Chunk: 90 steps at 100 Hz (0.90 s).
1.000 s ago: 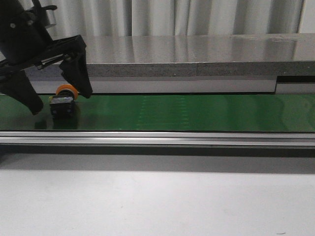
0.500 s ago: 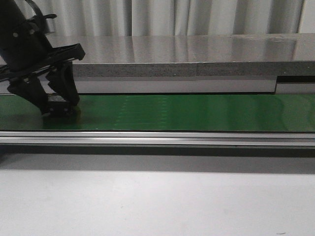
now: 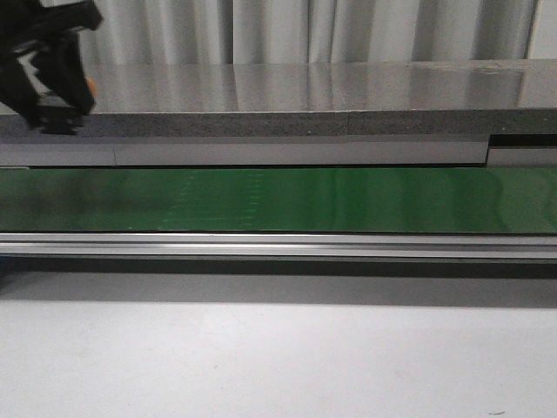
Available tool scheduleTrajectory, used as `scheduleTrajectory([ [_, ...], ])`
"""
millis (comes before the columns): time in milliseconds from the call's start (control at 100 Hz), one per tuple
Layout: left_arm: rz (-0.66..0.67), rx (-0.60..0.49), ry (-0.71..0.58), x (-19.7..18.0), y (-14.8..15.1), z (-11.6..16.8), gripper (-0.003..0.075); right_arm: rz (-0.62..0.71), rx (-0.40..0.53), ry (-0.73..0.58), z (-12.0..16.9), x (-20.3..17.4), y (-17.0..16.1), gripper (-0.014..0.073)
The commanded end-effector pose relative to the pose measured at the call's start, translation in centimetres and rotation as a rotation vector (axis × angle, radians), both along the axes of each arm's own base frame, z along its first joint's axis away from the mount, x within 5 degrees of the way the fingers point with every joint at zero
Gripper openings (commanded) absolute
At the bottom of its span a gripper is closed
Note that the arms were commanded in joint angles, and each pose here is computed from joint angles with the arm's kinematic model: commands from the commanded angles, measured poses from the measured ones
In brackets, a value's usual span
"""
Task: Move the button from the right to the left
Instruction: 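Lift the button with the left gripper and lower it into the blue tray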
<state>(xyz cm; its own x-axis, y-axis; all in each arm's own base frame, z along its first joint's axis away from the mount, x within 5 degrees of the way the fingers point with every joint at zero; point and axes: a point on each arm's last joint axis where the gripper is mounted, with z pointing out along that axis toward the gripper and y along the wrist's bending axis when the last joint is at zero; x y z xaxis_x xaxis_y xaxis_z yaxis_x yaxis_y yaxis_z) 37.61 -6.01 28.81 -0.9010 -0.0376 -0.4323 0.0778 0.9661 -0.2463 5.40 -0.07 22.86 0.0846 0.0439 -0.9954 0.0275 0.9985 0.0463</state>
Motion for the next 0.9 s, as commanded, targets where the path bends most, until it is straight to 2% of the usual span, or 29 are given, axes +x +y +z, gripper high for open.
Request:
scheduleTrajectory([
  [0,0.052,0.026,-0.089,-0.7,3.0,3.3,0.0158,-0.031,-0.001,-0.085,1.4,-0.2,-0.3,-0.0059],
  [140,0.093,0.074,-0.03,-1.3,8.0,3.0,0.0158,-0.031,-0.001,-0.085,1.4,-0.2,-0.3,-0.0059],
  [330,0.236,0.093,0.002,-2.4,14.8,2.6,0.0158,-0.031,0.0,-0.085,1.4,-0.2,-0.3,-0.0059],
  [470,0.275,0.119,0.023,-3.3,18.4,1.8,0.0158,-0.031,0.0,-0.085,1.4,-0.2,-0.3,-0.0059],
  [720,0.153,0.199,0.046,-2.4,20.3,-0.8,0.0158,-0.031,0.001,-0.086,1.4,-0.2,-0.3,-0.0059],
  [890,0.136,0.226,0.061,-1.5,21.0,-2.7,0.0158,-0.03,0.009,-0.087,1.4,-0.2,-0.3,-0.0059],
])
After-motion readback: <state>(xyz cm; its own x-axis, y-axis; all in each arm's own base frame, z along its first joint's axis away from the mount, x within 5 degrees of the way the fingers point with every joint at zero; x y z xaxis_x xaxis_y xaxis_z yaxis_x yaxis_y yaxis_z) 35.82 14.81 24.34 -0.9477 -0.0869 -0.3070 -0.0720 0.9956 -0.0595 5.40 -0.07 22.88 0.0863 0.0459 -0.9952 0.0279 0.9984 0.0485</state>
